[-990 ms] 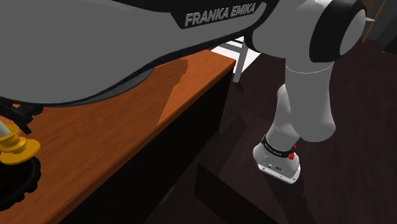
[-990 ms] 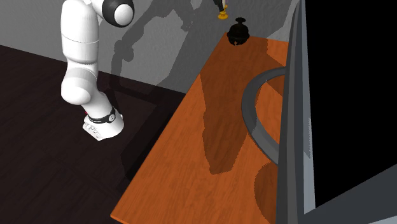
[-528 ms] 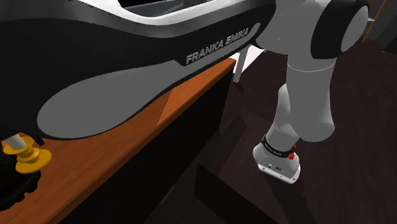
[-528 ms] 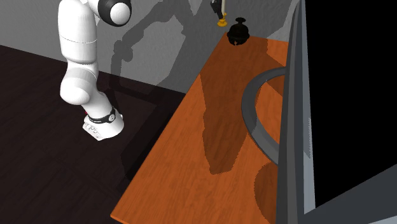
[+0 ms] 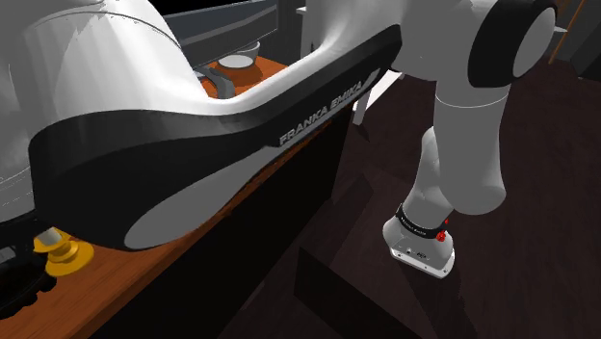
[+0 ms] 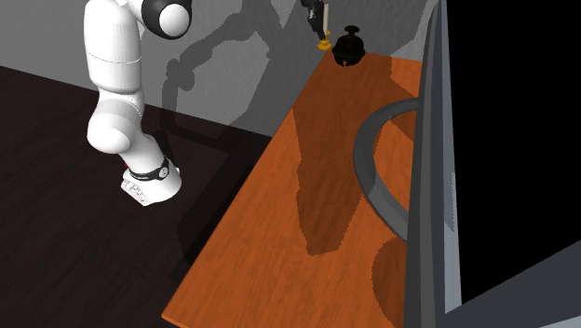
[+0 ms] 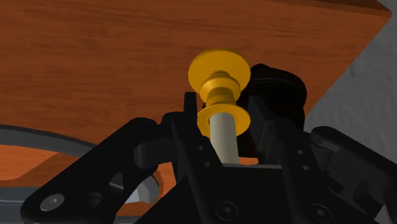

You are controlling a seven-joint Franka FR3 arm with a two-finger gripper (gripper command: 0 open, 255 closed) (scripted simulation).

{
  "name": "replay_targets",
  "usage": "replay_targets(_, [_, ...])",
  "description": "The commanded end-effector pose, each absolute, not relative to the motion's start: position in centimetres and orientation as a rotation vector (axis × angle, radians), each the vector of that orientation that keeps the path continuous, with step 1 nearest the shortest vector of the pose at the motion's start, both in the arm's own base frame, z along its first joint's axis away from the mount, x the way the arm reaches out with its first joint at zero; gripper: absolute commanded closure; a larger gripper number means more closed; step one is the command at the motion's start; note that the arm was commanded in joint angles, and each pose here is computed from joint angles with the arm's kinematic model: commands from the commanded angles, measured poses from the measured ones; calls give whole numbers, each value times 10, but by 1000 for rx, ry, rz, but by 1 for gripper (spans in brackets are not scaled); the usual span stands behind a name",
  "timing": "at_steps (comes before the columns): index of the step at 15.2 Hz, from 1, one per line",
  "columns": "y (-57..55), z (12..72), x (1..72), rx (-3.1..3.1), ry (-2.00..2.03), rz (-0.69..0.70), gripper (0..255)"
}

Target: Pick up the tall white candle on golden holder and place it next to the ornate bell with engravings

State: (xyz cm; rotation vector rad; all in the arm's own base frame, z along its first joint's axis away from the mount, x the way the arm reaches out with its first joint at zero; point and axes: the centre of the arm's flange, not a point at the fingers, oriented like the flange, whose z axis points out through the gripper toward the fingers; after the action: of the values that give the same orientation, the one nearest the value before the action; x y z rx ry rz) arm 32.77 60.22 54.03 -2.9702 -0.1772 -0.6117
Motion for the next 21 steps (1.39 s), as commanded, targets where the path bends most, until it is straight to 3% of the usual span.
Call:
replay_targets(1, [601, 530, 327, -2970, -177, -612, 255])
replay_targets(14, [601, 462, 327, -2970, -177, -612, 255])
replay_targets(21, [601, 462, 327, -2970, -177, -612, 255])
